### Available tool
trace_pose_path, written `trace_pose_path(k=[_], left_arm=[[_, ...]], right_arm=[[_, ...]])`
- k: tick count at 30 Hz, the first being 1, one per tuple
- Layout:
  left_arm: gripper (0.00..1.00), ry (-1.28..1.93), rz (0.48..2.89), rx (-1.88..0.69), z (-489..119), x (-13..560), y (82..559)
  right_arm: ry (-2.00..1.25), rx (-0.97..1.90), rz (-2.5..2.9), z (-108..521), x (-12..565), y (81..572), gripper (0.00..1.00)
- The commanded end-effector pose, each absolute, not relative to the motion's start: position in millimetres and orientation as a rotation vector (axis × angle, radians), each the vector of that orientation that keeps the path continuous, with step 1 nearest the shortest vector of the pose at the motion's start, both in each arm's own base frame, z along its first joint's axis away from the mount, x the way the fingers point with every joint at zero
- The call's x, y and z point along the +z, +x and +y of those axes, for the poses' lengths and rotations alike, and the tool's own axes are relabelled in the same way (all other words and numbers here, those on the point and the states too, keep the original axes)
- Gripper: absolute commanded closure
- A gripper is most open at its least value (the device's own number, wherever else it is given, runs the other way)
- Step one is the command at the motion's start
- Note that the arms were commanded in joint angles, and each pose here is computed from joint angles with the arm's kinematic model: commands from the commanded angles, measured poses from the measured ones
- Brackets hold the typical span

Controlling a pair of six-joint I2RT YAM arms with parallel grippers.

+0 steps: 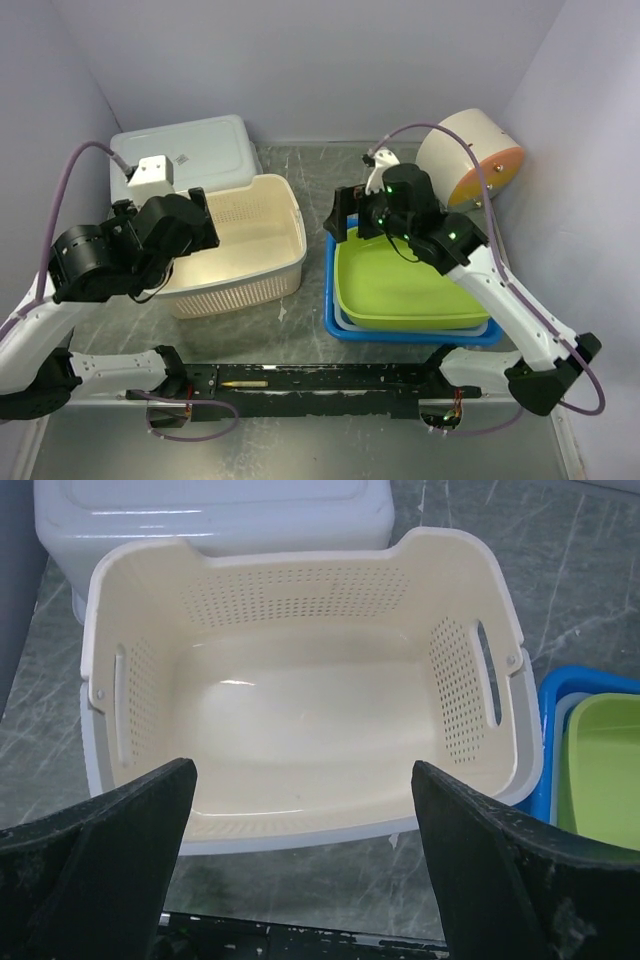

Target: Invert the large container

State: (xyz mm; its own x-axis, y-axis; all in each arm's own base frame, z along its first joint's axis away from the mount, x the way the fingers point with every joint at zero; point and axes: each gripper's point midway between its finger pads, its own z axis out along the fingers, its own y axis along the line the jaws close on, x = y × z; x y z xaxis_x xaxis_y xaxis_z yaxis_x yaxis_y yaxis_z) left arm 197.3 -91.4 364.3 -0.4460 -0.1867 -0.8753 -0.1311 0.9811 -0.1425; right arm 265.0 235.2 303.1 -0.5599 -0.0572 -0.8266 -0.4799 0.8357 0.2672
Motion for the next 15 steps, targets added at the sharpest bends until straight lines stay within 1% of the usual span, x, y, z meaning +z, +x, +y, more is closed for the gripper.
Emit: trace_pose_path(k=[1, 3, 5, 8, 11, 13, 15], left_arm=[[0.0, -0.156, 1.994, -0.083, -109, 380, 211], [0.0, -0.103, 2.003, -0.124, -129, 377, 217], [0.01, -0.042, 2.034, -0.15, -150, 368, 222], [0.0, 0.075, 2.116, -0.252, -192, 346, 223], [0.0, 0.187, 2.202, -0.345, -233, 318, 218], [0.0, 0.21, 2.217, -0.341, -246, 310, 218], [0.0, 0.199, 2.217, -0.328, -251, 309, 222]], right_arm=[[-0.389, 0.763, 2.15, 242, 294, 233, 0.02], [-0.391, 0.821, 2.185, 249, 281, 223, 0.01], [-0.362, 0.781, 2.249, 243, 260, 218, 0.0], [-0.257, 0.595, 2.337, 212, 229, 217, 0.0], [-0.14, 0.325, 2.405, 164, 206, 213, 0.0], [-0.117, 0.242, 2.407, 149, 207, 212, 0.0], [-0.135, 0.276, 2.379, 155, 217, 215, 0.0]])
